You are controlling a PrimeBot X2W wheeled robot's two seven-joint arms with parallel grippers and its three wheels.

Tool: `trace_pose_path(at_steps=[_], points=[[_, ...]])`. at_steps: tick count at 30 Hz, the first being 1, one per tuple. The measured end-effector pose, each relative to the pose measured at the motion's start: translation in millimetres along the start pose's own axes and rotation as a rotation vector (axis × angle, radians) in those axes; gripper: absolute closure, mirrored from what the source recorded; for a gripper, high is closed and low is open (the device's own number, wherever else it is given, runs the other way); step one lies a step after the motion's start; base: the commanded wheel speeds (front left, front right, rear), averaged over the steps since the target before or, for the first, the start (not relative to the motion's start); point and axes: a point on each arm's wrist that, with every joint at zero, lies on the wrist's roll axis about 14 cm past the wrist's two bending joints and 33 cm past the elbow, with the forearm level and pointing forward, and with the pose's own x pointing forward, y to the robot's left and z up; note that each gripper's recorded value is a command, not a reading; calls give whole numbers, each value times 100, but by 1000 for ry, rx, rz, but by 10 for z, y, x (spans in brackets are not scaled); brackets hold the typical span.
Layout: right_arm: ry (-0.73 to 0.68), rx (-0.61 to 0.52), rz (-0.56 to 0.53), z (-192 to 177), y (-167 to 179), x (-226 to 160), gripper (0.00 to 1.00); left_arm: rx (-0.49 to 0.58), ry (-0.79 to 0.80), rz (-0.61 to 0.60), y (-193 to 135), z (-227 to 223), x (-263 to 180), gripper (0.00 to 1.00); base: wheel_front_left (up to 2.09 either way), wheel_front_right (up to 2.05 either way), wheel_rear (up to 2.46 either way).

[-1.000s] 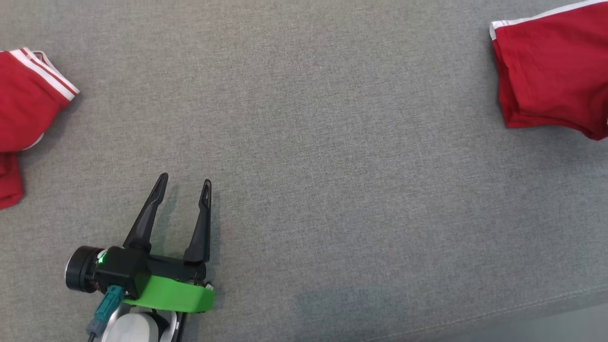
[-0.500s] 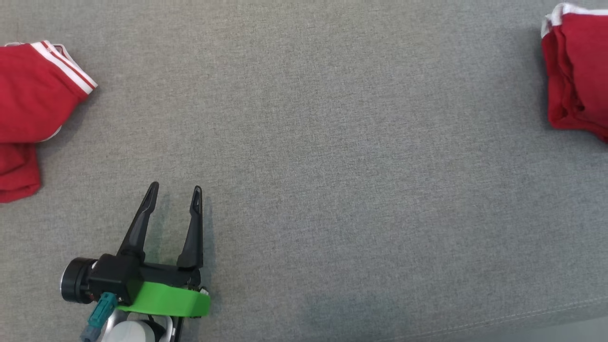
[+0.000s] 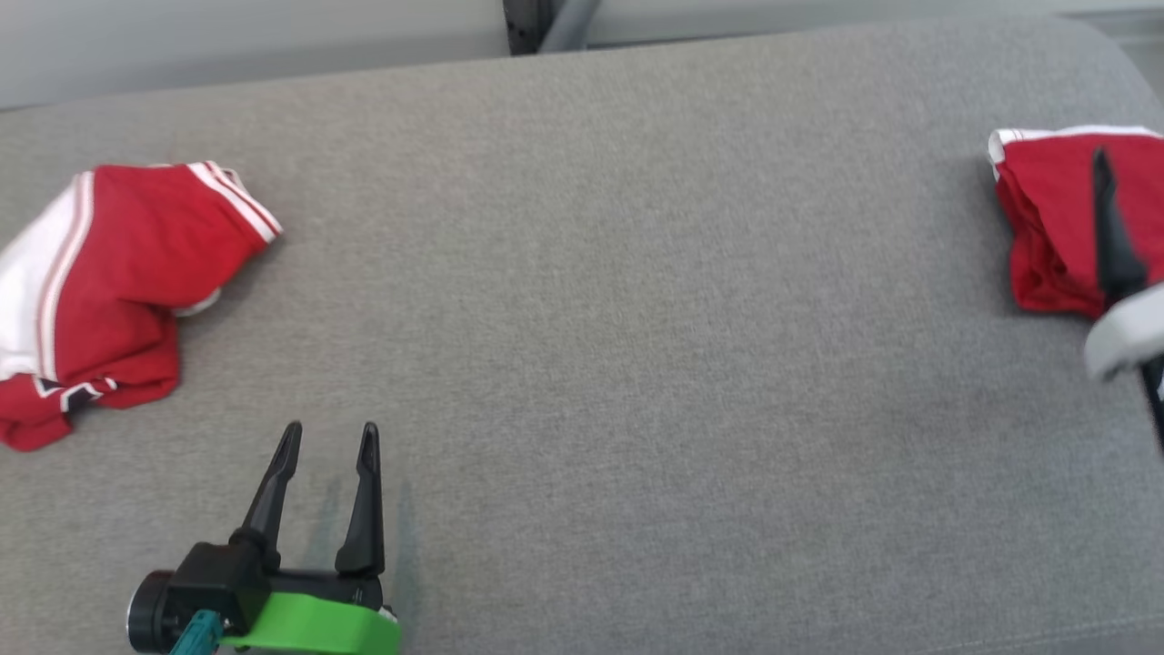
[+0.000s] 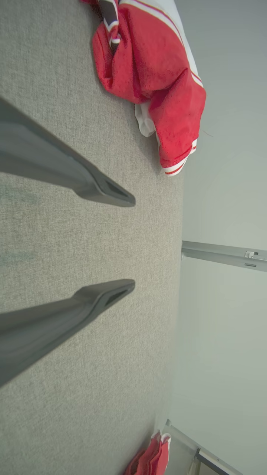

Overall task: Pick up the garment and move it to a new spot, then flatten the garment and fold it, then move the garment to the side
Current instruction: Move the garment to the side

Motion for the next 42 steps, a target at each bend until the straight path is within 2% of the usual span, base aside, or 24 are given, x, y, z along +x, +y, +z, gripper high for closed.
trace_pose_path(at_steps=[9,12,17,26,42], points=[[-95,87,72,178,666,-687,0,-19,-30,127,239,126,-458,0,0,0,0],[-69,109,124,112,935,-894,0,-6,-19,159,321,92,-606,0,0,0,0],[-37,172,128,45,1145,-1094,0,15,-33,194,423,135,-775,0,0,0,0],[-10,231,88,-3,1218,-1266,0,28,-98,220,494,320,-909,0,0,0,0],[11,267,52,-67,1149,-1390,0,28,-100,175,370,320,-858,0,0,0,0]])
